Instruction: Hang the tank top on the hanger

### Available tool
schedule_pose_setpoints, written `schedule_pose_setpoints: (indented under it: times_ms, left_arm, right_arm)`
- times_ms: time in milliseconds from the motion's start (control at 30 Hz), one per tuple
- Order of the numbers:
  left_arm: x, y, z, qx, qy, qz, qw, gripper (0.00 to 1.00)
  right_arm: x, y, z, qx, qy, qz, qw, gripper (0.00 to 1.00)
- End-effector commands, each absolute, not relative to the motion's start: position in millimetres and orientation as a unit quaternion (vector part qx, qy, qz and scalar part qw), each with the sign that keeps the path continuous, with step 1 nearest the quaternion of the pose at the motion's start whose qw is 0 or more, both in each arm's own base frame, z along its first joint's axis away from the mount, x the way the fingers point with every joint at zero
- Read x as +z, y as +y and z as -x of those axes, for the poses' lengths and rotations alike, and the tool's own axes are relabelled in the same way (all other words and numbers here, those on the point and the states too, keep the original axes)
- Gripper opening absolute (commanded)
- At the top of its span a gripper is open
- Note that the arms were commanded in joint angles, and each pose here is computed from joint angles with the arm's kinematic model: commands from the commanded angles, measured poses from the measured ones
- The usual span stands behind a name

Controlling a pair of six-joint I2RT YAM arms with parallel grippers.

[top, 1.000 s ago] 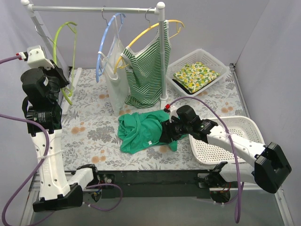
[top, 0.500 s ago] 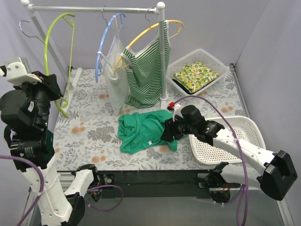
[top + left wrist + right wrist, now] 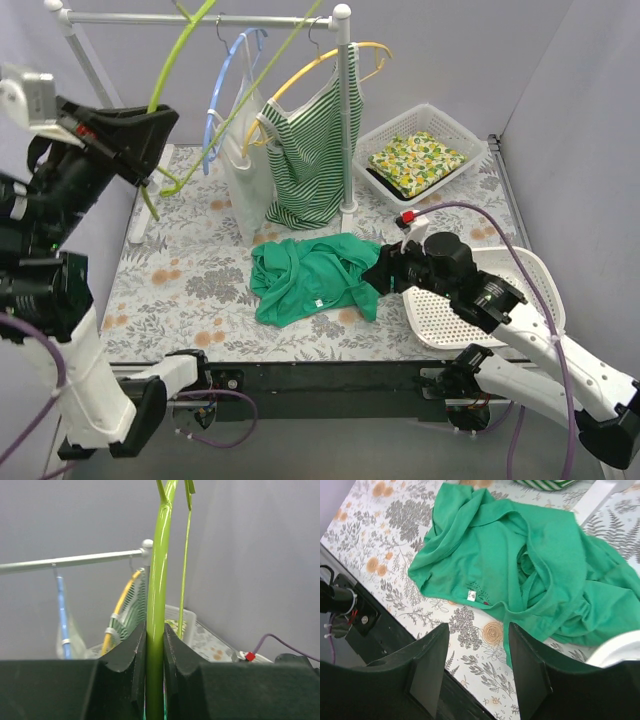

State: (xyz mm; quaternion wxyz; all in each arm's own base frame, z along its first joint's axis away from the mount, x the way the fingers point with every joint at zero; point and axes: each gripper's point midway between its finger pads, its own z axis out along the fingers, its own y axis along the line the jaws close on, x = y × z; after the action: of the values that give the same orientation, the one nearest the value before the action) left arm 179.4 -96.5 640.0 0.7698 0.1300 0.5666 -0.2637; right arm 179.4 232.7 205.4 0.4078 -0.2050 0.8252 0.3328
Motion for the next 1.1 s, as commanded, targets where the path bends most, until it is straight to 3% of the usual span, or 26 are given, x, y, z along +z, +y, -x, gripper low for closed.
schedule_pose_setpoints:
  times_ms: [0, 67, 133, 233, 433, 1067]
  left_arm:
    - [620, -146, -231, -0.370, 0.597, -0.187, 0.687, 0.00]
    - [603, -194, -236, -0.393, 0.608, -0.218, 0.654, 0.00]
    - [564, -247, -244, -0.351, 0.650, -0.219, 0.638, 0.00]
    - [522, -249, -249, -0.259, 0.675, -0.207, 0.660, 0.00]
    - [451, -201, -234, -0.208, 0.717, -0.176, 0.642, 0.00]
    - [366, -145, -154, -0.264, 0.743, -0.190, 0.585, 0.00]
  right_arm:
    - [249, 201, -188, 0.311, 0.805, 0.137, 0.486, 0.59]
    - [254, 187, -188, 0.301, 0.800, 0.110, 0.506, 0.59]
    - [261, 177, -184, 0.305, 0.794, 0.092, 0.517, 0.59]
    - [258, 166, -178, 0.298, 0.801, 0.072, 0.514, 0.59]
    - [219, 178, -180, 0.285, 0.837, 0.078, 0.461, 0.58]
    - [153, 228, -231, 0.234, 0.880, 0.087, 0.404, 0.57]
